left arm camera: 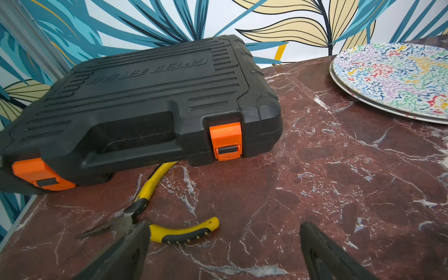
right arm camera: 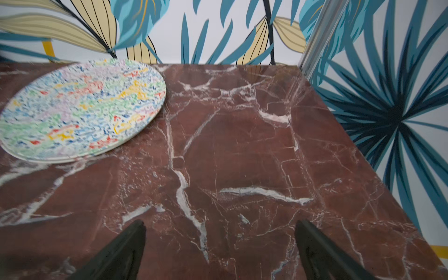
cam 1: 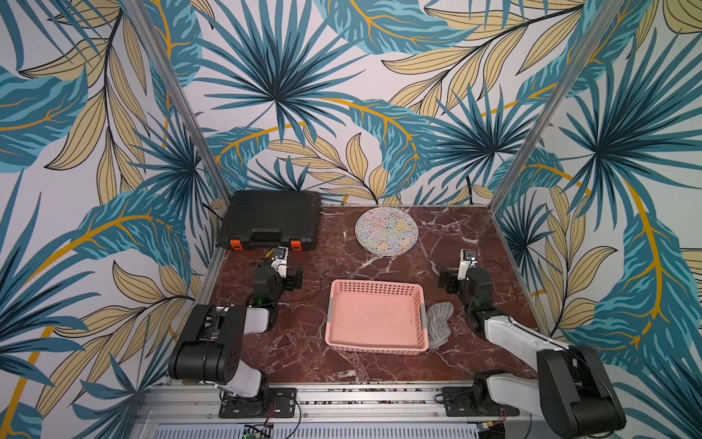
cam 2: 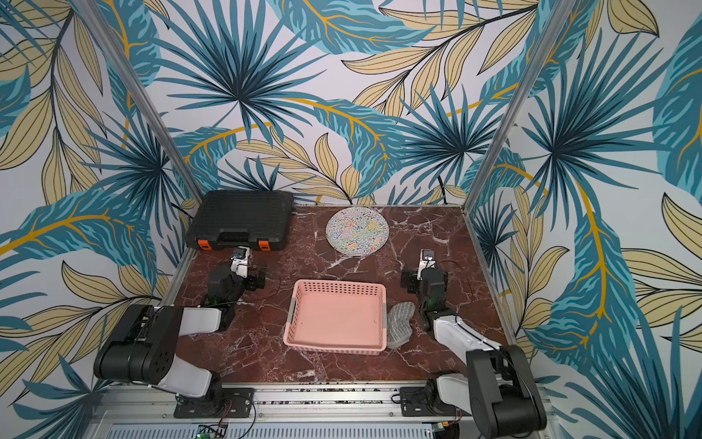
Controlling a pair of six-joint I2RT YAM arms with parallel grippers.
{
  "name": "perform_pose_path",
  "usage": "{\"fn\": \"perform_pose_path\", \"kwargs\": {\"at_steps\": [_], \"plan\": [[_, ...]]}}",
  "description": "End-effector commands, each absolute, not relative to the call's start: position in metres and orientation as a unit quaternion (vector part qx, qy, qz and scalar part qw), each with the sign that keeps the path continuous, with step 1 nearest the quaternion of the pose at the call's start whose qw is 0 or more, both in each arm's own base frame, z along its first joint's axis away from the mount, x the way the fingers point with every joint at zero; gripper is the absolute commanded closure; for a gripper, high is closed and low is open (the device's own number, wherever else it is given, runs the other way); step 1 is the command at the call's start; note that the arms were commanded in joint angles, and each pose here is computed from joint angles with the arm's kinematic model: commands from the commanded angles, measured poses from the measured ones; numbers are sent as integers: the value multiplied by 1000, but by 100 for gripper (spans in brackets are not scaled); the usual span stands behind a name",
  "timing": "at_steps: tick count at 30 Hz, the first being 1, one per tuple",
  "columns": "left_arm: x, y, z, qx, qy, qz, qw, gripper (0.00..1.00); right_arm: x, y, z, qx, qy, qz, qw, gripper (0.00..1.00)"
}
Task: Wipe the wet plate dry
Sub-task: Reset both arms
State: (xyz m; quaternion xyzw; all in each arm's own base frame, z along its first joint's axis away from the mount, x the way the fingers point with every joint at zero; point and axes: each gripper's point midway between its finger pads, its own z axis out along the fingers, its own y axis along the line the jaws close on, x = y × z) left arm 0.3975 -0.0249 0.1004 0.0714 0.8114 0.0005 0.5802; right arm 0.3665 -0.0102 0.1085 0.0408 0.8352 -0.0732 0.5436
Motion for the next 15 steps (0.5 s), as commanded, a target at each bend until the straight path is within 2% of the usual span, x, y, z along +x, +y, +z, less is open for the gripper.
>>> {"fn": "perform_pose_path", "kwargs": {"at_steps": [1,4,15], "plan": [[402,-23,114,63,797,1,600,0,386,-6,133,28,784,-62,617,1],[402,-23,114,64,797,1,600,0,393,-4,112,21,789,-59,611,1],[402,-23,114,63,798,2,599,0,398,-8,110,27,803,-57,592,0]]}}
